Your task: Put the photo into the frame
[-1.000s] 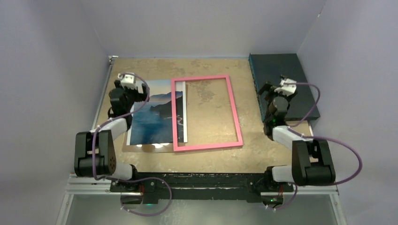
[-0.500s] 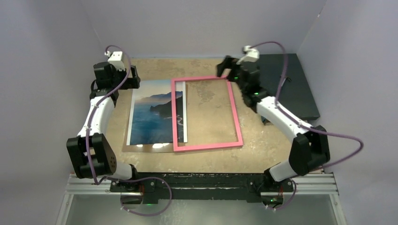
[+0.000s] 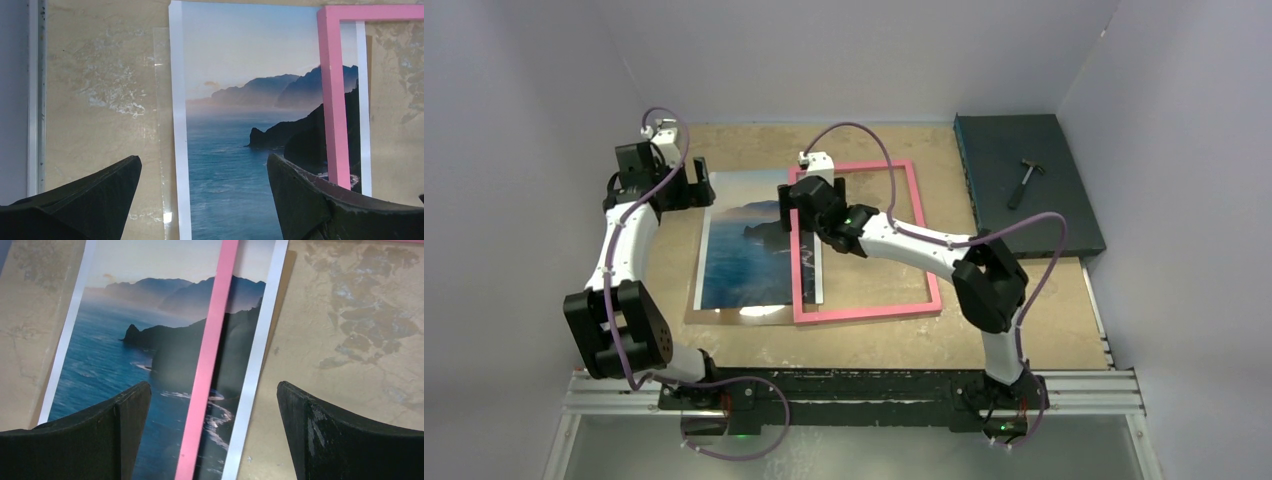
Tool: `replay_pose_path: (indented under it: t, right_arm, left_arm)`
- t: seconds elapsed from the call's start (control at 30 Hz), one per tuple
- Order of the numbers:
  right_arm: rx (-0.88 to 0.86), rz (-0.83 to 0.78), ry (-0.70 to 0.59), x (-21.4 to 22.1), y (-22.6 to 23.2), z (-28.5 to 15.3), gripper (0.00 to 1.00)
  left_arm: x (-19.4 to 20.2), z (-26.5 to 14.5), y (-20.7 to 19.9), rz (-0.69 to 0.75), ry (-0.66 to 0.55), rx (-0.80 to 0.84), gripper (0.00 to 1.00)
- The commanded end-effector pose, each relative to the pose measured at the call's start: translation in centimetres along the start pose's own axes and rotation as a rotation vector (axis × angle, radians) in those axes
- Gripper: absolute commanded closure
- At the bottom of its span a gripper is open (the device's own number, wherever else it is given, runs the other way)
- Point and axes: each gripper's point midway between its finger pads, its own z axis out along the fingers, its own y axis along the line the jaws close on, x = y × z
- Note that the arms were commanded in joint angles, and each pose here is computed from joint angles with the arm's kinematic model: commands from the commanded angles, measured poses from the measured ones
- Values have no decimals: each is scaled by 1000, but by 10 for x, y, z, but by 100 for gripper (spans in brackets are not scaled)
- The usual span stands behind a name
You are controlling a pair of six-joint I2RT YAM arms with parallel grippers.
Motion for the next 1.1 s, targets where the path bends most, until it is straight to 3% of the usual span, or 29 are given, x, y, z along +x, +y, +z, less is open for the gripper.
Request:
replay_pose_path:
  t: [0.0, 0.3, 0.73, 1.07]
  right_arm:
    - [35, 41, 2, -10, 12, -2, 1]
    - [31, -32, 107, 44, 29, 20, 2]
    - [12, -26, 160, 74, 31, 29, 28]
    - [82, -72, 220, 103, 33, 48, 39]
  left_arm:
    - [-24, -22, -4, 38, -60, 2, 5]
    - [-3, -17, -4, 70, 0, 18, 6]
    - [15, -19, -9, 78, 43, 48, 8]
    - [17, -21, -6, 88, 54, 30, 7]
